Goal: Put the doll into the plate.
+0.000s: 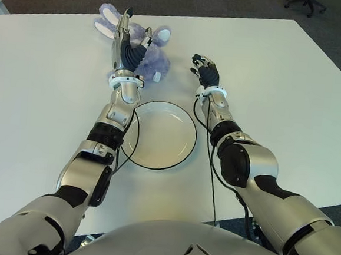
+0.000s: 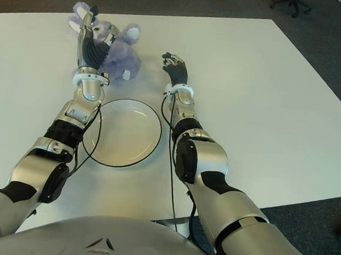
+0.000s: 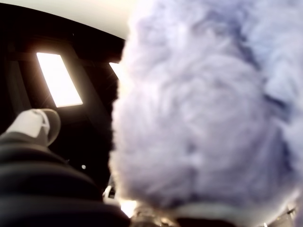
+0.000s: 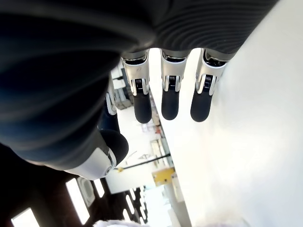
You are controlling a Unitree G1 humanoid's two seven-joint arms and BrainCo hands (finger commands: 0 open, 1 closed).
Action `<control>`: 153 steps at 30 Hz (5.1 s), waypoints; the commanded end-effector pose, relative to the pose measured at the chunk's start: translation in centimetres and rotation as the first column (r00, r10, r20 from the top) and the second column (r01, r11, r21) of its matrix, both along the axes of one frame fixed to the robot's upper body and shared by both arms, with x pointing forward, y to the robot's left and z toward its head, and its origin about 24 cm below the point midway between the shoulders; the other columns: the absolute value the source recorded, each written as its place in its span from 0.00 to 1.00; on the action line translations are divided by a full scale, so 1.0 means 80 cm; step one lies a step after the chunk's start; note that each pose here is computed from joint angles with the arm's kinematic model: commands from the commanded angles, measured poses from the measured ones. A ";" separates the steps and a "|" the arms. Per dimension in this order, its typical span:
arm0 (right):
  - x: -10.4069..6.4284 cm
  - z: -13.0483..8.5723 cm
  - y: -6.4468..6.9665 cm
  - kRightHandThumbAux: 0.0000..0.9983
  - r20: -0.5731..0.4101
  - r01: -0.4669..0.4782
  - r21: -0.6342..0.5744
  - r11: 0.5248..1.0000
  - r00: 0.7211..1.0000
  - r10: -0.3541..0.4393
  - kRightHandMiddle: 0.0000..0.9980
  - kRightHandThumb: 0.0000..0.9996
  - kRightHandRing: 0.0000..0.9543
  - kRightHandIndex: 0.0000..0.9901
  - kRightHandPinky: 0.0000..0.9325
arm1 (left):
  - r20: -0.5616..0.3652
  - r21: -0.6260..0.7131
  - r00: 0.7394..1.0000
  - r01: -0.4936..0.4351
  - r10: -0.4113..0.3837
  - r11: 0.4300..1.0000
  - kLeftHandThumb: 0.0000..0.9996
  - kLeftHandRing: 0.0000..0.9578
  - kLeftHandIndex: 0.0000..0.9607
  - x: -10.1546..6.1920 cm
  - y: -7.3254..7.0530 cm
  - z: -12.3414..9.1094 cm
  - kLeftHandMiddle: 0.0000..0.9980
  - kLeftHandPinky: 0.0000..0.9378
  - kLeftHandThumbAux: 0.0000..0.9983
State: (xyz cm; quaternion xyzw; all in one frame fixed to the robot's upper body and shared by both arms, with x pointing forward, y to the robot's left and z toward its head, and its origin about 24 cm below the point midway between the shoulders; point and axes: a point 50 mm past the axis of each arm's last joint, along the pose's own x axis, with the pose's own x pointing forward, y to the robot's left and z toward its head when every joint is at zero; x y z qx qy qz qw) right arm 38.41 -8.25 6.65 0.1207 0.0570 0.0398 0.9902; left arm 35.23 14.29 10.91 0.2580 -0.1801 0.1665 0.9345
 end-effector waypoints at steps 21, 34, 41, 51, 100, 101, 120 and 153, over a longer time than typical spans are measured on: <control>-0.016 -0.032 0.010 0.73 -0.096 -0.034 -0.038 0.999 0.995 0.031 0.17 0.70 0.16 0.41 0.22 | -0.009 -0.021 0.999 0.035 -0.035 0.999 0.35 0.14 0.02 -0.007 0.000 -0.019 0.13 0.12 0.39; -0.017 -0.035 0.011 0.73 -0.107 -0.058 -0.080 0.995 0.993 0.049 0.18 0.70 0.16 0.41 0.19 | -0.023 -0.005 0.999 0.044 -0.044 0.999 0.35 0.14 0.02 -0.004 0.005 -0.019 0.13 0.12 0.40; -0.018 -0.036 0.010 0.73 -0.112 -0.055 -0.058 0.997 0.993 0.048 0.18 0.70 0.16 0.41 0.19 | -0.034 0.006 0.998 0.054 -0.054 0.999 0.34 0.14 0.01 -0.004 0.006 -0.020 0.13 0.14 0.40; -0.017 -0.033 0.013 0.73 -0.098 -0.050 -0.042 0.998 0.994 0.046 0.19 0.70 0.17 0.41 0.21 | -0.100 0.027 0.990 0.105 -0.102 0.994 0.34 0.16 0.03 -0.004 0.010 -0.019 0.14 0.19 0.42; -0.019 -0.034 0.017 0.73 -0.091 -0.066 -0.039 0.997 0.994 0.062 0.18 0.70 0.16 0.41 0.21 | -0.277 0.121 0.946 0.206 -0.166 0.971 0.30 0.20 0.05 -0.042 0.047 0.016 0.17 0.23 0.43; -0.019 -0.034 0.019 0.73 -0.089 -0.068 -0.048 0.997 0.994 0.064 0.18 0.70 0.16 0.41 0.20 | -0.277 0.122 0.946 0.208 -0.168 0.971 0.31 0.21 0.05 -0.042 0.047 0.016 0.17 0.23 0.42; -0.022 -0.038 0.016 0.73 -0.094 -0.065 -0.052 0.997 0.994 0.060 0.18 0.70 0.16 0.41 0.21 | -0.302 0.135 0.936 0.227 -0.179 0.964 0.34 0.21 0.06 -0.048 0.053 0.020 0.21 0.22 0.35; -0.025 -0.046 0.016 0.73 -0.126 -0.065 -0.044 0.997 0.990 0.059 0.15 0.70 0.13 0.41 0.18 | -0.249 -0.055 0.941 0.222 -0.228 0.974 0.54 0.18 0.11 -0.019 0.029 -0.007 0.17 0.19 0.45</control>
